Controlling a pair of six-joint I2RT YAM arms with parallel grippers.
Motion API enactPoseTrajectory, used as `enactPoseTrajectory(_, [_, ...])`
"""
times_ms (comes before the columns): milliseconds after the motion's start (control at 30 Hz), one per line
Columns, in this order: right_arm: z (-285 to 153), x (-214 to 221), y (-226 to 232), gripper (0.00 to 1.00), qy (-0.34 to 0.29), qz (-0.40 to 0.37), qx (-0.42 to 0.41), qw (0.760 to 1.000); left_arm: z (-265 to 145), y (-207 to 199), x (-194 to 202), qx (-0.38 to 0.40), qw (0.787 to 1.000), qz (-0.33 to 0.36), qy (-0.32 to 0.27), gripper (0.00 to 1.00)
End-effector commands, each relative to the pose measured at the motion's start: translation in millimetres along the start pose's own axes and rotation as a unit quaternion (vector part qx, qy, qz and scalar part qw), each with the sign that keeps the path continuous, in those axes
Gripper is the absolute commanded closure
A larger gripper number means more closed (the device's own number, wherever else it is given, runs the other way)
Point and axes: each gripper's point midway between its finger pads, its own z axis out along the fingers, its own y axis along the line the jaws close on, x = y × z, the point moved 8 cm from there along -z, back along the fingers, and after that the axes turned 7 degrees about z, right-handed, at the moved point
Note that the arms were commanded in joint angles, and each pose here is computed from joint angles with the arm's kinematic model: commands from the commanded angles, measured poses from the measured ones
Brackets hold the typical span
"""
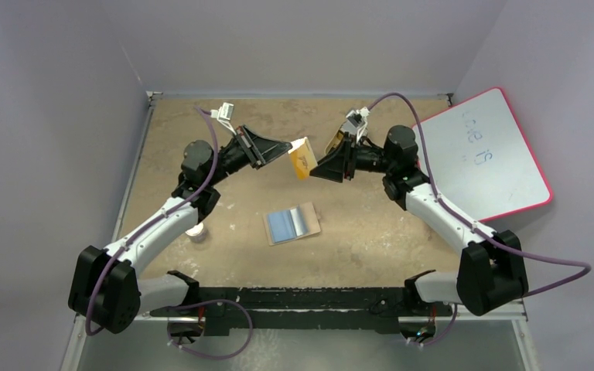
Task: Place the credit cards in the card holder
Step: Pick up the credit card from the storage box.
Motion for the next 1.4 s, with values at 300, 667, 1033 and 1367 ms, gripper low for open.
enactPoseTrajectory(300, [7, -36, 31, 0.63, -0.033, -0.044, -0.064, 0.996, -7, 6, 12, 0.023, 0.999, 0.037, 0.031, 1.0])
enactPoseTrajectory(667, [6, -30, 30, 1.0, -0.046, -0.026, -0.076, 0.996, -7, 17, 15, -0.009, 0.999, 0.022, 0.033, 0.81])
enactPoseTrajectory(1033, [11, -34, 22, 1.0, -0.121, 0.03, -0.089, 0.988, -7, 24, 23, -0.007, 1.0, -0.003, 0.012, 0.55])
enactPoseTrajectory(1367, [13, -34, 12, 1.0, -0.143, 0.049, -0.058, 0.987, -2, 31, 29, -0.012, 1.0, -0.006, 0.018, 0.66])
